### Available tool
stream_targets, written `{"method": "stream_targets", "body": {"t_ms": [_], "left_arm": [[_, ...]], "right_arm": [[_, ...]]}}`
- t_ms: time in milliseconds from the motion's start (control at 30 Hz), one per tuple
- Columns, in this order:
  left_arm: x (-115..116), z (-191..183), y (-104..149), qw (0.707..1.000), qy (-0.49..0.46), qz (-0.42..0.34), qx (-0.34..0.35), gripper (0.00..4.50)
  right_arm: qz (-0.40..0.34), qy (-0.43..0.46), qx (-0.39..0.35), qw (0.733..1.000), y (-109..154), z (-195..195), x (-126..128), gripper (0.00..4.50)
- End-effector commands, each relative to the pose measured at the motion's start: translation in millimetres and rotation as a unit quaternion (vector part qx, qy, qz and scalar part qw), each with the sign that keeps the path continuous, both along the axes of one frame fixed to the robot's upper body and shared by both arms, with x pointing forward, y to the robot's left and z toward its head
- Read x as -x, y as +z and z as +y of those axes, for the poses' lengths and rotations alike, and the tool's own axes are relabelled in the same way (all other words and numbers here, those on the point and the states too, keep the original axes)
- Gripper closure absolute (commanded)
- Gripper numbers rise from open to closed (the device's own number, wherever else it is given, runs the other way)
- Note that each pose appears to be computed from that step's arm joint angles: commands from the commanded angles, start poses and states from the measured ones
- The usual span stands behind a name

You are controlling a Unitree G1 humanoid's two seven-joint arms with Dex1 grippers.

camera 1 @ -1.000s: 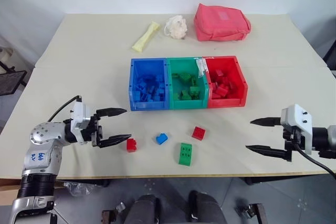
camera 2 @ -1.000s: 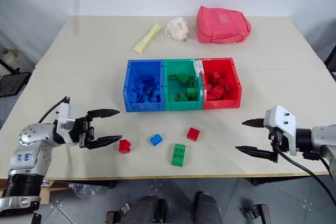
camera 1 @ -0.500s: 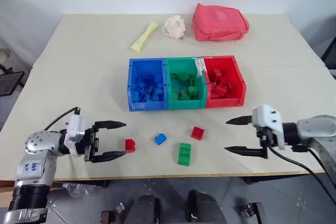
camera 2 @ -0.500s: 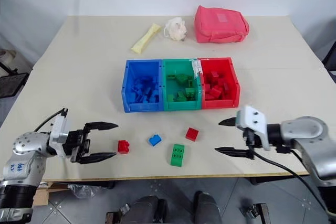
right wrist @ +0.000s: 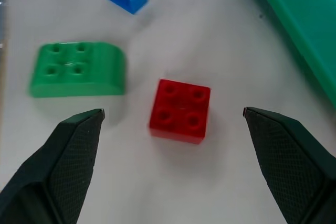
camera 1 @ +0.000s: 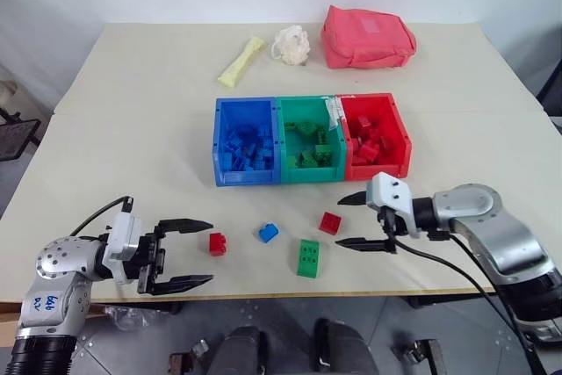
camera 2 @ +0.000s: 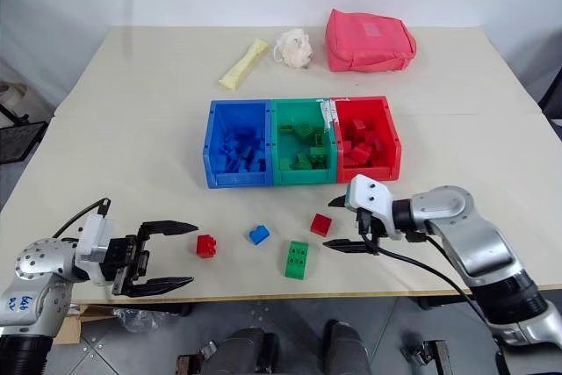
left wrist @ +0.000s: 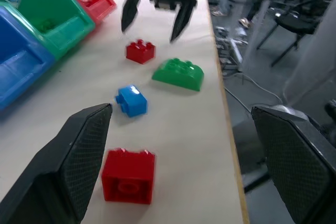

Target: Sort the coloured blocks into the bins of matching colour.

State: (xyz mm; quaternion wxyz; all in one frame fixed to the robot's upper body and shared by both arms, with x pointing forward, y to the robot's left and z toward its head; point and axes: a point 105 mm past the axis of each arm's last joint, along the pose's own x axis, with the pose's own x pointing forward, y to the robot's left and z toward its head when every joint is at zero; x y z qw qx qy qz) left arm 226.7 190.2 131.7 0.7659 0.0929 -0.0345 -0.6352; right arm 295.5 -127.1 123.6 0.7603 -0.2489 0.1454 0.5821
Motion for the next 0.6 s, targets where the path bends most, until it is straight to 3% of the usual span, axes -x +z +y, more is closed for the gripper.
{"method": "stream_targets", "body": {"t_ms": [33,133,233,467,600], "left_arm": [[3,-5,7,1.0,0.004,-0.017,0.009,0.0],[2,-8,9,1.0,0.009,-0.023,0.013,0.0],[1,-9,10,0.999,0.013,-0.026,0.017,0.0],[-1,-11,11,0.999,0.014,-0.028,0.02,0.0],[-5,-17,14,0.999,0.012,-0.033,0.024,0.0]], "right_arm": [[-0.004,-0.001,0.001,1.0,-3,1,-4,0.06],[-0.004,-0.001,-0.003,1.0,-9,5,-9,0.06],[-0.003,-0.005,-0.006,1.0,-12,8,-12,0.59],[-0.017,-0.014,-0.022,1.0,-5,9,-11,2.98],[-0.035,-0.029,-0.037,0.998,5,8,-13,3.04]]}}
